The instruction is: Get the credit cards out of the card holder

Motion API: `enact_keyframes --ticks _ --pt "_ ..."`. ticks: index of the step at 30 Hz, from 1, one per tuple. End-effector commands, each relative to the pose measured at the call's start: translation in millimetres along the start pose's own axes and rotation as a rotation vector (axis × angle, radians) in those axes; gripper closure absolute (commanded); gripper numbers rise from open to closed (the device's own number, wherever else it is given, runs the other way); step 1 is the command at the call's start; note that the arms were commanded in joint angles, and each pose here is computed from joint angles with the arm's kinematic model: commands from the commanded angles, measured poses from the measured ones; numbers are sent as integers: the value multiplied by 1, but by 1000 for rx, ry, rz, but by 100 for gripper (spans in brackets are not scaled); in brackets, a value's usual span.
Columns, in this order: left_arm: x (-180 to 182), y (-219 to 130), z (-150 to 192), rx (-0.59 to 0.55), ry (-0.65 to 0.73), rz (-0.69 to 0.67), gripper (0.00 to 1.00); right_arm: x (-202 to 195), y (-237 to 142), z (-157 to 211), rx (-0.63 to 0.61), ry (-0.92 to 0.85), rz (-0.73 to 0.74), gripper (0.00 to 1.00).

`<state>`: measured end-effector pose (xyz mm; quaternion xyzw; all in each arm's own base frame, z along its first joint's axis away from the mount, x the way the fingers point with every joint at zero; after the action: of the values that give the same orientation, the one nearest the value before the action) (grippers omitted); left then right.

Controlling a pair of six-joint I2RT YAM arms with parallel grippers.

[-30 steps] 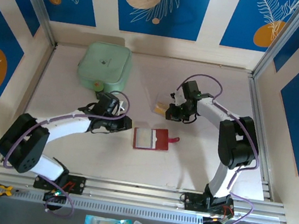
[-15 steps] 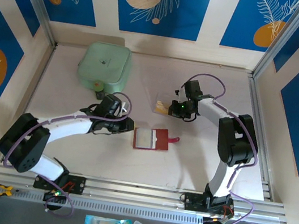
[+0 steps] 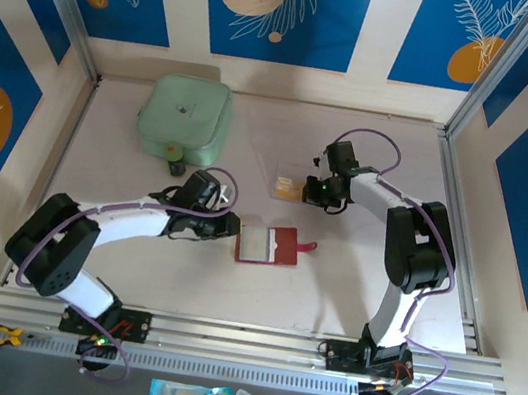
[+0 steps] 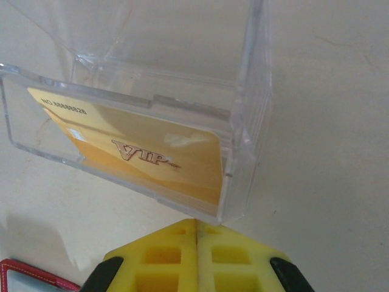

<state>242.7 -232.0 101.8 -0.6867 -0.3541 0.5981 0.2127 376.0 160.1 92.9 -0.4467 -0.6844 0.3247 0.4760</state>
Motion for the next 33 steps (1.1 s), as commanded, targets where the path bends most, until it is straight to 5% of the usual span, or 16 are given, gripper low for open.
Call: enact_keyframes --ticks 1,9,19,33 --pt "-11 6 -2 14 5 37 79 4 -7 -5 -44 -5 2 96" --pt "-10 18 5 53 4 38 82 33 -39 16 -78 18 -96 96" --pt "1 25 11 82 -12 -29 90 75 -41 77 147 167 -329 95" --pt "16 32 19 116 -34 -81 91 112 -12 122 307 169 -412 69"
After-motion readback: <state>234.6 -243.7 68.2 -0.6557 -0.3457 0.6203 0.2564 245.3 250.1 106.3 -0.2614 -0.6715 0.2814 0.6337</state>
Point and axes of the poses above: each hand's point on the last joint's axis, 136 mm out from that joint toward the fingers, its own y axis out along the fingers, its own x axis along the line the jaws close on, z = x × y, the point moved 5 cm from there along -y, back along the fingers
